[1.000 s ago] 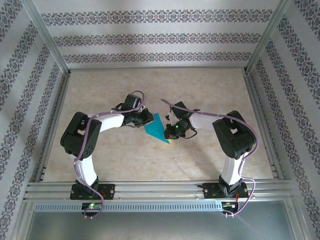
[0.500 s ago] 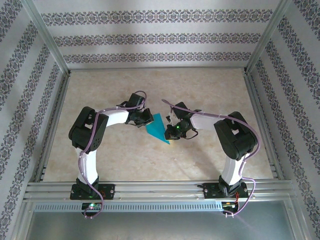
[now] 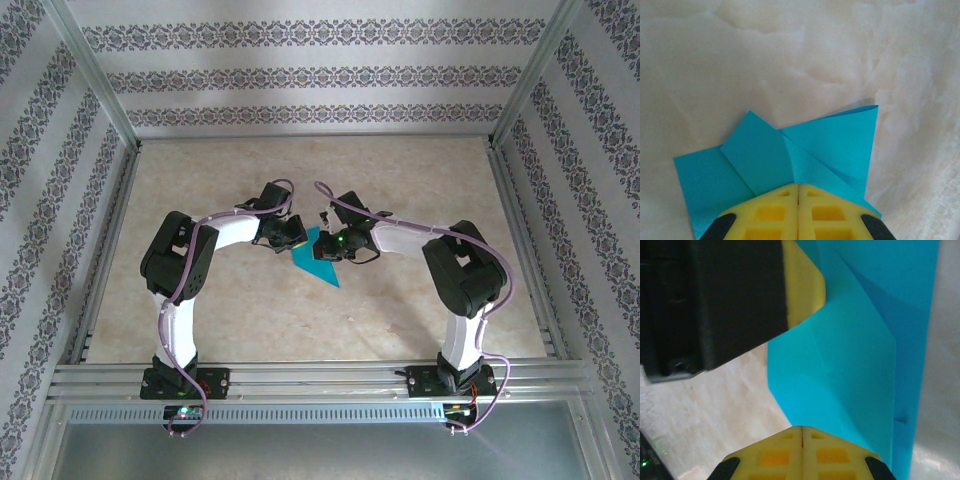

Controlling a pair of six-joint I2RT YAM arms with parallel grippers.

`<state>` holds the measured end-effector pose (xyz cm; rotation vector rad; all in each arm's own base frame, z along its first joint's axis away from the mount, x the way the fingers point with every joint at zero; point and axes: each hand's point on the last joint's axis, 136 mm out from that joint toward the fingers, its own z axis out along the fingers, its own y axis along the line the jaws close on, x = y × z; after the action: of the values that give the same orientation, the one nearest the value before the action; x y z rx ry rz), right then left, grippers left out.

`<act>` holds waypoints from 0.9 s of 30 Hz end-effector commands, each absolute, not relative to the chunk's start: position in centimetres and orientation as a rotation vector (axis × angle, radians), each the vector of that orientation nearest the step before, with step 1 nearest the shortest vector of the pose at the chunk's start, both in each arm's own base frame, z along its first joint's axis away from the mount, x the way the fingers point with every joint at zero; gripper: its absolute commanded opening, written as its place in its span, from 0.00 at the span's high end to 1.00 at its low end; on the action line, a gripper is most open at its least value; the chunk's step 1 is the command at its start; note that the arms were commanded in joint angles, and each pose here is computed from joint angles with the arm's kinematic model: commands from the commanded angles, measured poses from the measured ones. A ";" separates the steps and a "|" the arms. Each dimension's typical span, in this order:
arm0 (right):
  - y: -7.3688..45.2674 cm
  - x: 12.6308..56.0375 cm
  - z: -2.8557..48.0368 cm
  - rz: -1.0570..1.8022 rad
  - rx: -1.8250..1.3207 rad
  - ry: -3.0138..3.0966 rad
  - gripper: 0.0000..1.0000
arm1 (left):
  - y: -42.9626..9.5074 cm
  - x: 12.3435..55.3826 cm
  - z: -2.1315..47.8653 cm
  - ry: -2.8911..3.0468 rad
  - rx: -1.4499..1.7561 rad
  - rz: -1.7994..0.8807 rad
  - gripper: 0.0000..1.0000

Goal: Fold a paper plane with a square sheet of paper (pick it up from the middle)
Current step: Fourth fold the wing at the center of the table.

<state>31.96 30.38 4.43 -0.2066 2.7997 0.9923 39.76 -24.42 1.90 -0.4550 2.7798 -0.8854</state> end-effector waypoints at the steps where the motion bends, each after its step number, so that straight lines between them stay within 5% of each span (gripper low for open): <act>1: 30.9 32.8 4.0 0.966 -0.172 2.803 0.98 | -21.5 36.6 -2.9 2.955 -0.572 -0.629 0.94; 27: 24.9 25.7 1.6 0.922 -0.196 2.955 0.98 | -21.0 37.0 -2.6 2.972 -0.579 -0.559 0.94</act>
<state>27.10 26.30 1.63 -0.2057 2.9201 0.9268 39.90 -24.05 1.91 -0.4977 2.8158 -0.8223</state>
